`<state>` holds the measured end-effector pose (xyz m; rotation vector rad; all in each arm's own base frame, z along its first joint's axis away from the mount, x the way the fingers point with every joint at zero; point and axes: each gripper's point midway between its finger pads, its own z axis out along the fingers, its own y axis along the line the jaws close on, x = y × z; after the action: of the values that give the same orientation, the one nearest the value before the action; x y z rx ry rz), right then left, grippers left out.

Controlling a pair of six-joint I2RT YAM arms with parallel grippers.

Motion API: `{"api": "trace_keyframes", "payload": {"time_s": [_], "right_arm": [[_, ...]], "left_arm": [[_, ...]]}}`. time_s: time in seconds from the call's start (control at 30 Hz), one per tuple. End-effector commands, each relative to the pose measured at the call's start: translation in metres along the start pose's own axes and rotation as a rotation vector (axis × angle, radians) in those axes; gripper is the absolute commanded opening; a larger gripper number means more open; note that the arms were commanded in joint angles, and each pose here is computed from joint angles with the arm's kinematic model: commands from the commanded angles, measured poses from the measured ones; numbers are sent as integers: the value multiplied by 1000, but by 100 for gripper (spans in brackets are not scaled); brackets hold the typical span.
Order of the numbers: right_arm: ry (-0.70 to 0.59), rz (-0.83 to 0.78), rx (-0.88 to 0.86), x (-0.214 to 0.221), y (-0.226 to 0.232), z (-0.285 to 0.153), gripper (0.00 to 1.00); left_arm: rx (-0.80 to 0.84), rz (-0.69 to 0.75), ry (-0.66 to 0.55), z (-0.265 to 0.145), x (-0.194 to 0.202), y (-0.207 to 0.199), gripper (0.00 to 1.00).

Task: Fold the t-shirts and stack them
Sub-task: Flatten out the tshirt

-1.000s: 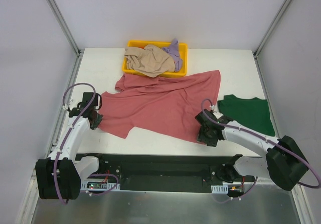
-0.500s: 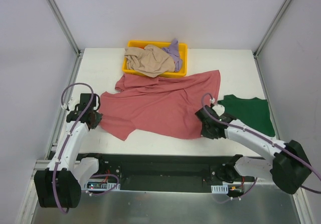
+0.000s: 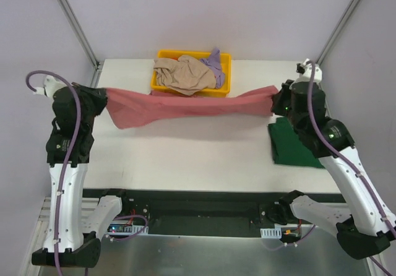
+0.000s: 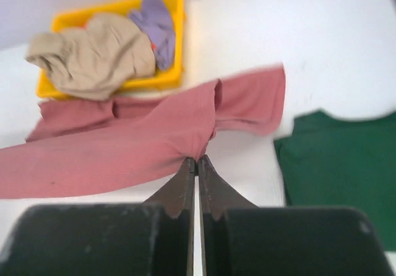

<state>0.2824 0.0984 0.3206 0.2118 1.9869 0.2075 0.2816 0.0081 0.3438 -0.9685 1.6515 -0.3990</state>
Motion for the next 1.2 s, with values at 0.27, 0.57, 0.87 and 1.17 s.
{"api": "trace_keyframes", "payload": {"time_s": [0.27, 0.57, 0.87, 1.17], "right_arm": [[-604, 56, -95, -192, -20, -167, 0], [-710, 99, -272, -219, -23, -252, 0], [-761, 131, -417, -220, -22, -302, 1], [-667, 112, -249, -190, -34, -241, 0]], "left_arm": [[597, 194, -398, -154, -160, -181, 0], [799, 215, -618, -266, -211, -214, 0], [964, 212, -714, -332, -224, -228, 0], [882, 271, -621, -262, -203, -228, 0]]}}
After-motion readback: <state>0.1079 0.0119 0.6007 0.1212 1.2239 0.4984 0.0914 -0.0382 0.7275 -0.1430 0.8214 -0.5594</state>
